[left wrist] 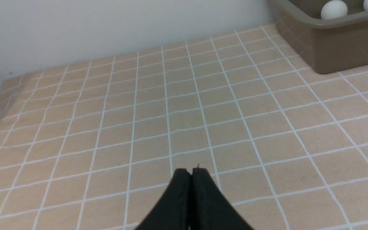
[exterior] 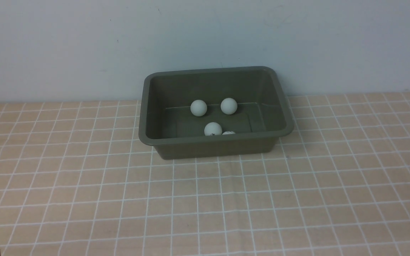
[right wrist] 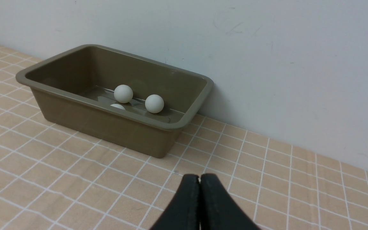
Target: Put the table tennis balls into the box on the light coffee tablecloth.
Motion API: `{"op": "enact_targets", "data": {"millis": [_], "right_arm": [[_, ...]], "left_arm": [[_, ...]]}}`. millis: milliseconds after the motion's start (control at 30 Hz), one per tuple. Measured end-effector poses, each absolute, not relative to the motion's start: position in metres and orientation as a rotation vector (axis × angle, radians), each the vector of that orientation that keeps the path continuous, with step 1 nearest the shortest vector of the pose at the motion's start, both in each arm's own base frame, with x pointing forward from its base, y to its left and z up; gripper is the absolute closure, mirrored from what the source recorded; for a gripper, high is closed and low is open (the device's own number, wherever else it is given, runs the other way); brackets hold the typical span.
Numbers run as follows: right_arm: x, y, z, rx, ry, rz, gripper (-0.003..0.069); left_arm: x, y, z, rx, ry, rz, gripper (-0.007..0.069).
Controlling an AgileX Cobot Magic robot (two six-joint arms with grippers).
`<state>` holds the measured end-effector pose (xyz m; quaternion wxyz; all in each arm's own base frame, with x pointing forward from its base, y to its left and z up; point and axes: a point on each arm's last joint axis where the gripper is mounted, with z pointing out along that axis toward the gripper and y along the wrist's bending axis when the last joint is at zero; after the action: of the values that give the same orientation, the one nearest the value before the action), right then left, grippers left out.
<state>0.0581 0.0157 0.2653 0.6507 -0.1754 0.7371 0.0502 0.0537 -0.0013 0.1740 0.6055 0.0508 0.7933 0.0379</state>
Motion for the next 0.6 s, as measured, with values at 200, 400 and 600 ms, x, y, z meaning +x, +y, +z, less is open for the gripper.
{"op": "enact_targets", "data": {"millis": [200, 400, 600], "right_arm": [[0.0581, 0.0157, 0.2653, -0.398, 1.674, 0.114, 0.0674], [0.0581, 0.0157, 0.2653, -0.398, 1.674, 0.114, 0.0674], [0.0581, 0.0157, 0.2653, -0.399, 1.674, 0.113, 0.0674]], "left_arm": [[0.0529, -0.0008, 0.171, 0.103, 1.868, 0.081, 0.0694], [0.0527, -0.0002, 0.1702, 0.074, 1.878, 0.069, 0.0694], [0.0526, 0.0004, 0.1701, 0.054, 1.88, 0.063, 0.0694]]}}
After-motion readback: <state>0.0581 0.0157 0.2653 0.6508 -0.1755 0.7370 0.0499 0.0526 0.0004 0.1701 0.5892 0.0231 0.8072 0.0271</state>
